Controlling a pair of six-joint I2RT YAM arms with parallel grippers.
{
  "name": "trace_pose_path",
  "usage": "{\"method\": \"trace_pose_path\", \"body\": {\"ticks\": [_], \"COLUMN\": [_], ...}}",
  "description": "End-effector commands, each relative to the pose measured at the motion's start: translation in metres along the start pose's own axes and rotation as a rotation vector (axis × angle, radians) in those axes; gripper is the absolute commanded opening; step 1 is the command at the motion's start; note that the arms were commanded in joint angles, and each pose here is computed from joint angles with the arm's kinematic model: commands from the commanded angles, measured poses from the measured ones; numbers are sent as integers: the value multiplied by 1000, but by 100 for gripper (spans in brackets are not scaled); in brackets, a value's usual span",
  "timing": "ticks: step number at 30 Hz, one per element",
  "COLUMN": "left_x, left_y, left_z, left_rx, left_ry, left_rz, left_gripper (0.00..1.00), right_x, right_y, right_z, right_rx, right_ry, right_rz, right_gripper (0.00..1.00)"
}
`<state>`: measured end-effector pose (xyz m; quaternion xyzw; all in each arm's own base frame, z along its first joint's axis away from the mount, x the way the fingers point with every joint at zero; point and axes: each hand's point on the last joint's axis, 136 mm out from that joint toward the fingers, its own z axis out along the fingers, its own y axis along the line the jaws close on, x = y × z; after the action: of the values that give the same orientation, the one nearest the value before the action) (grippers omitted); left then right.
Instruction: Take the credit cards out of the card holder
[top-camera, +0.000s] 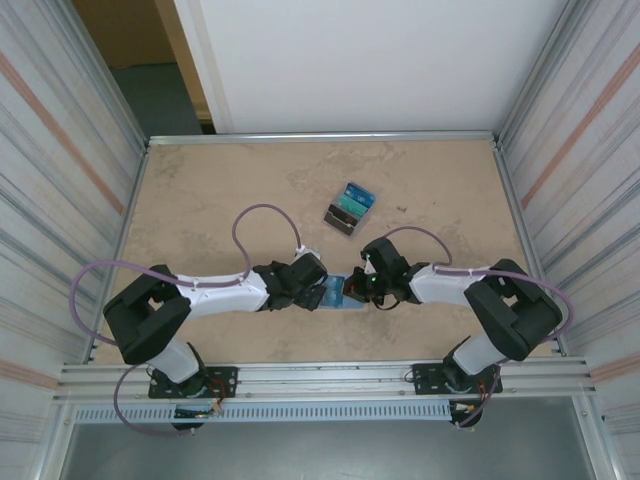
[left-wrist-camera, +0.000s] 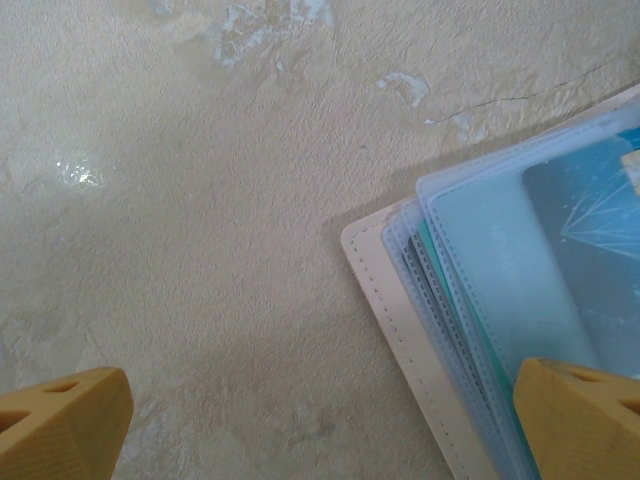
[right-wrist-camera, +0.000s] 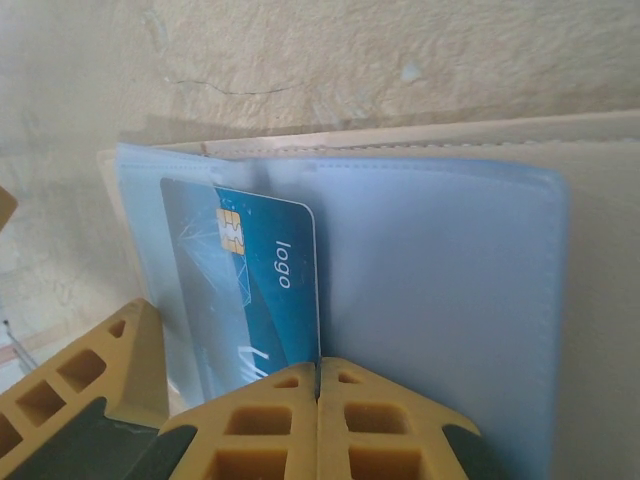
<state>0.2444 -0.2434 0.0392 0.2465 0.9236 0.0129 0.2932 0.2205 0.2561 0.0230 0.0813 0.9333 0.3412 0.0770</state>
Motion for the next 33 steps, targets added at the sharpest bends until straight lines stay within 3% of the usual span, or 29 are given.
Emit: {"method": "trace_pose_path", "body": {"ticks": [1,17,30,33], "left_x": [3,-39,-21,-17], "left_y": [1,-12,-27,-26], "left_z": [-2,-24,5,7], "left_rx": [-17,64,76,71], "left_ry": [17,-108,-26,-13], "left_rz": [35,47,90,93], "left_gripper": [99,99,99,99], "right_x": [-3,-10,-12,-11], "right_y": [-4,7,12,20], "right_z": [-9,-18,-20,-20], "right_rx": [48,32,-23,-70], "right_ry": [-22,-46,-52,-48], "right_rz": [-27,-52,-63,-78], "right_gripper": [0,0,0,5]}}
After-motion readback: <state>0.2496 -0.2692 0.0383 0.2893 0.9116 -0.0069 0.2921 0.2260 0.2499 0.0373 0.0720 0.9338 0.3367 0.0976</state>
